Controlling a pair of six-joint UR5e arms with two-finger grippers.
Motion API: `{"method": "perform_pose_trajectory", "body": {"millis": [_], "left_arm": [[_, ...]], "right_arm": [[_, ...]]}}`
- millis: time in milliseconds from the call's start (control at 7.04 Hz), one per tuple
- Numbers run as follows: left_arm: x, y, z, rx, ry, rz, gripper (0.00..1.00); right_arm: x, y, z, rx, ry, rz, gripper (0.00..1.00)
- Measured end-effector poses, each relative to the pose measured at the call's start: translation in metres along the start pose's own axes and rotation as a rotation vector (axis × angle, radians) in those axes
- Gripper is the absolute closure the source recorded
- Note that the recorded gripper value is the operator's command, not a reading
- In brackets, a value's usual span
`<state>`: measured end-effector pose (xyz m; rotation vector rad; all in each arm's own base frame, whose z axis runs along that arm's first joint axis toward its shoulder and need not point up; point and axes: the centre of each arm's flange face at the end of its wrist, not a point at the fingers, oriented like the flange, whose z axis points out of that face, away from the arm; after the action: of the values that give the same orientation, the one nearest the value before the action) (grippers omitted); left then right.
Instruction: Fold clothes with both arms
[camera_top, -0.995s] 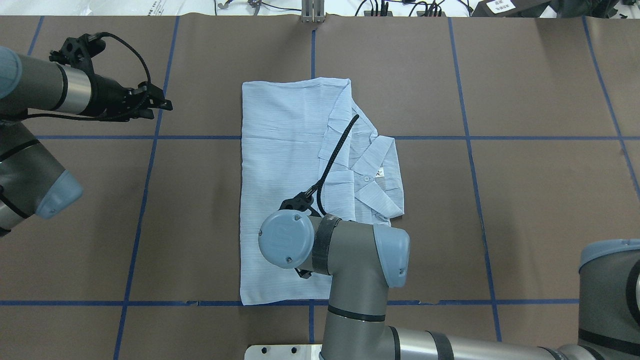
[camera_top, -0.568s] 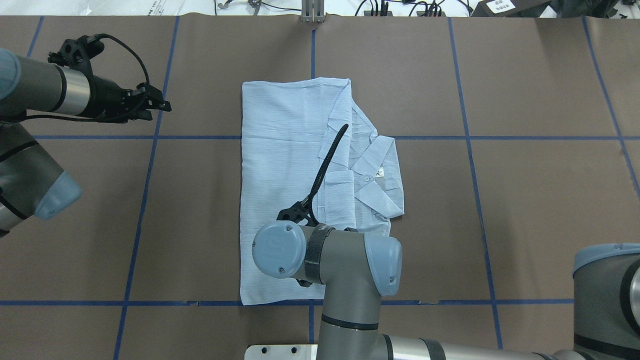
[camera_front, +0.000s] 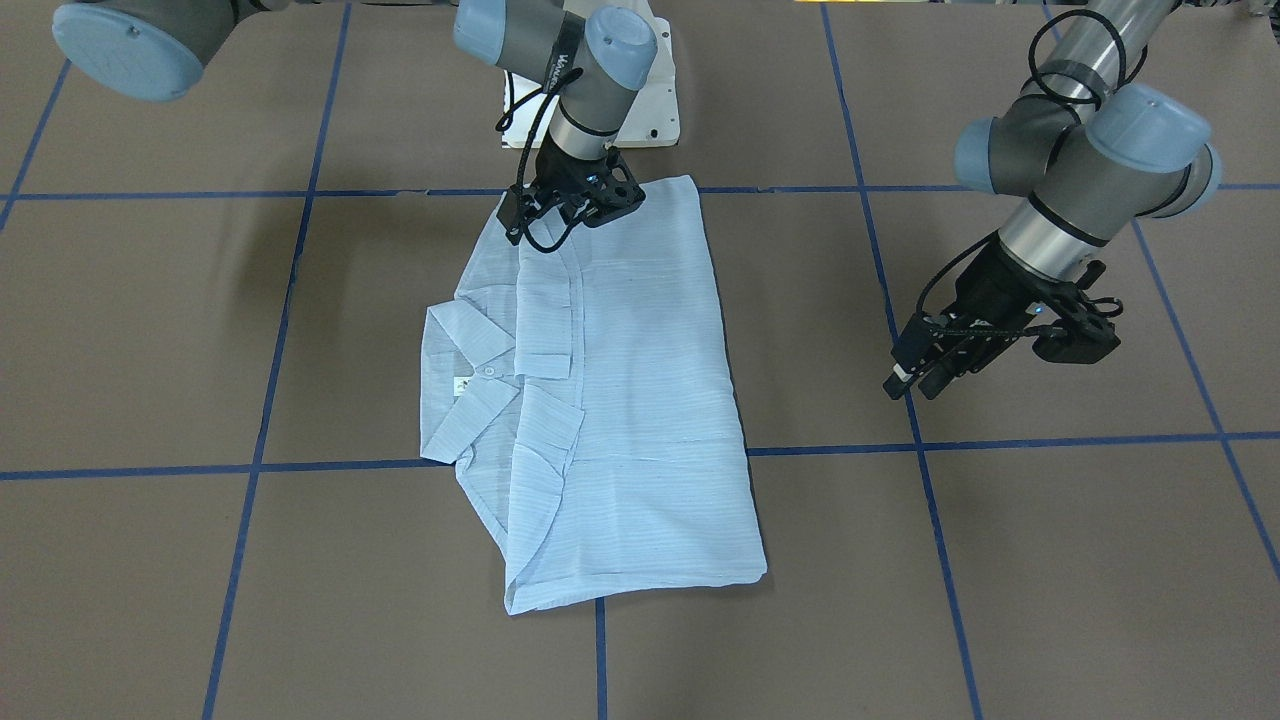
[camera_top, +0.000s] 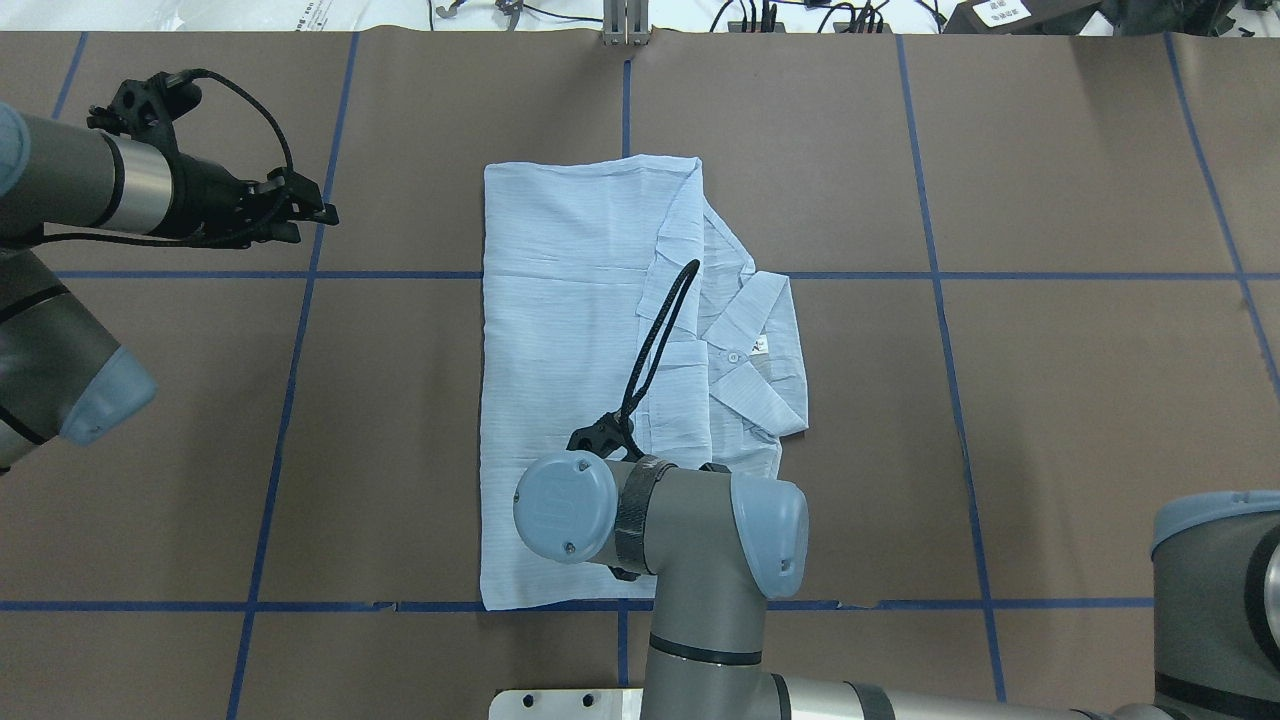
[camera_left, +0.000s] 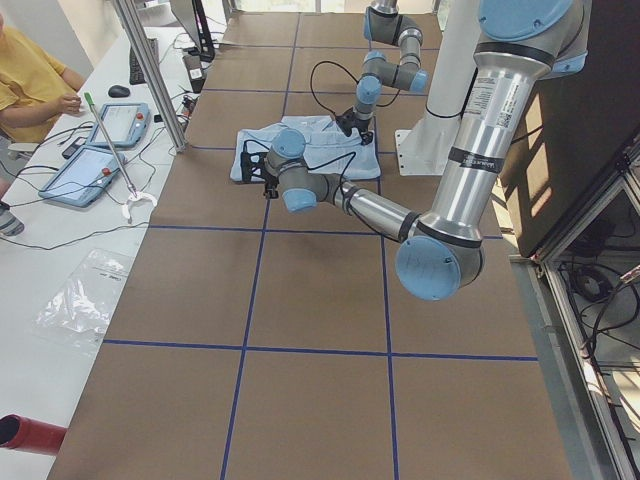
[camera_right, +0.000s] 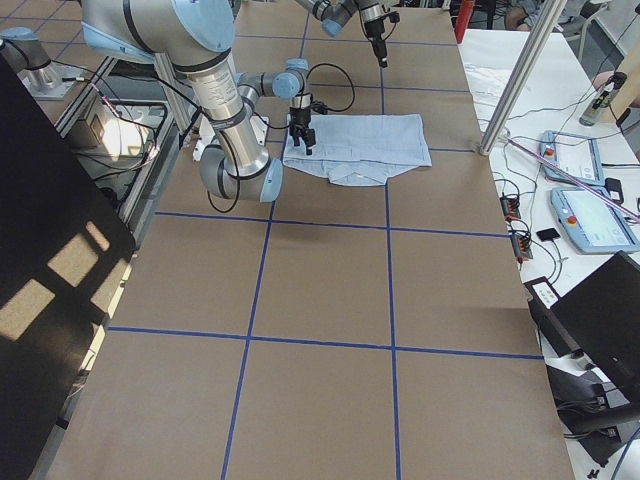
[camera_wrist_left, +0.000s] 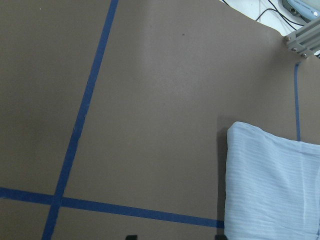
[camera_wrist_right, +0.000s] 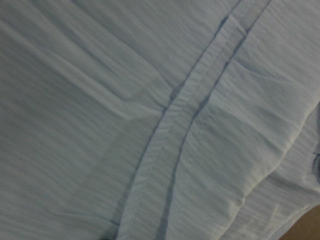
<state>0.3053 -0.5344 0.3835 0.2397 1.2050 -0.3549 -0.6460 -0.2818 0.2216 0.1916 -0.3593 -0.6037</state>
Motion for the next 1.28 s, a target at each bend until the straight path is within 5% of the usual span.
{"method": "perform_pose_trajectory", "body": {"millis": [284,853,1279], "left_arm": [[-0.003,0.001,0.0,-0.004,-0.002,0.002,0.4],[0.0,0.007,-0.013,-0.012,0.017,0.011,0.4],[0.004,0.01,-0.021,-0.017,0.03,0.013,0.4]], "right_arm": [[0.016,0.009,0.009,-0.017,0.025,-0.002,0.0],[0.084,0.085,0.019,-0.057,0.06,-0.007,0.0],[0.098,0.097,0.006,-0.062,0.056,0.006,0.0]]}}
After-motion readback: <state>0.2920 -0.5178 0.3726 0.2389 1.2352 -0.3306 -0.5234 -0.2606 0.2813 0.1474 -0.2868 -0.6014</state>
